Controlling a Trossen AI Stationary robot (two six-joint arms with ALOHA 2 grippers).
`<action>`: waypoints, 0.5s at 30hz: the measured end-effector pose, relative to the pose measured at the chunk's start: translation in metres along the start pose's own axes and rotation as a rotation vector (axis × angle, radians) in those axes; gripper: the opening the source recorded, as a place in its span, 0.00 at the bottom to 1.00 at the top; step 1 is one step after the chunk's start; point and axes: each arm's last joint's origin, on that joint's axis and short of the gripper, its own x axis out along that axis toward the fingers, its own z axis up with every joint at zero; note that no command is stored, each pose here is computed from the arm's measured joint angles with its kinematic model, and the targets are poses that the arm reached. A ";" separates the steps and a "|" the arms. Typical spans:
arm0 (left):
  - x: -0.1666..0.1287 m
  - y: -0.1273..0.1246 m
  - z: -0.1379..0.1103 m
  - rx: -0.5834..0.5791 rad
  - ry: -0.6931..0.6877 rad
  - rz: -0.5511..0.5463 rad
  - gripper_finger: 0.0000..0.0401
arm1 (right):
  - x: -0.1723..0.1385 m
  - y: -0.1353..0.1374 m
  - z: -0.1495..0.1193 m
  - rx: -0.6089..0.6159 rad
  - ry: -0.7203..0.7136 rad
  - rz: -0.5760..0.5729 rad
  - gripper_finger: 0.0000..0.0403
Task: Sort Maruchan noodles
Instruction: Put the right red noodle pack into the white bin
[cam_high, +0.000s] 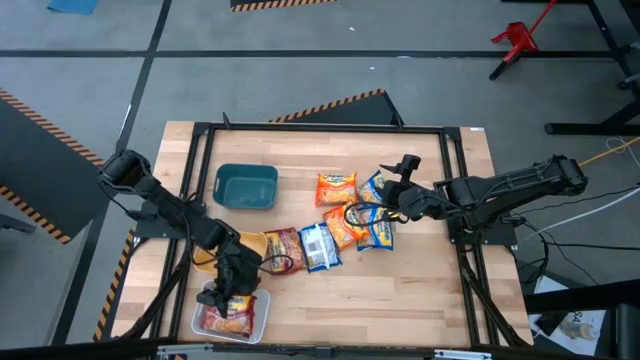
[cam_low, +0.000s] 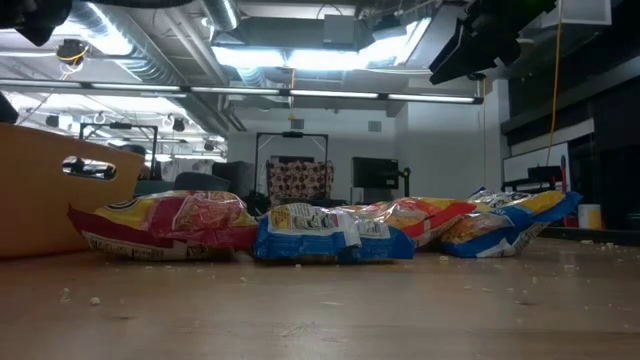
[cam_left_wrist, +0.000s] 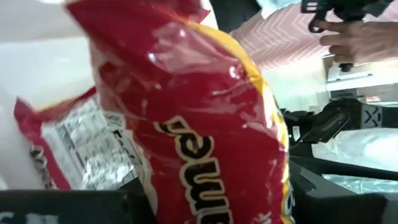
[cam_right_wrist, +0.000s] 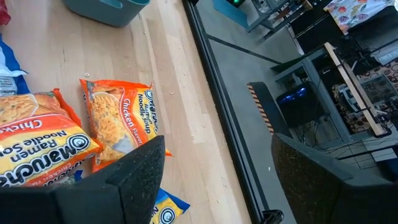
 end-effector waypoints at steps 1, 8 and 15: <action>0.000 0.000 0.000 -0.005 0.002 0.000 0.38 | 0.000 0.000 0.000 0.000 0.000 0.000 0.69; 0.000 0.000 -0.001 -0.038 0.016 -0.022 0.43 | 0.000 0.000 0.000 0.000 0.000 0.001 0.69; 0.000 -0.001 -0.001 -0.059 0.021 -0.041 0.49 | 0.000 0.000 0.000 0.000 0.000 0.001 0.69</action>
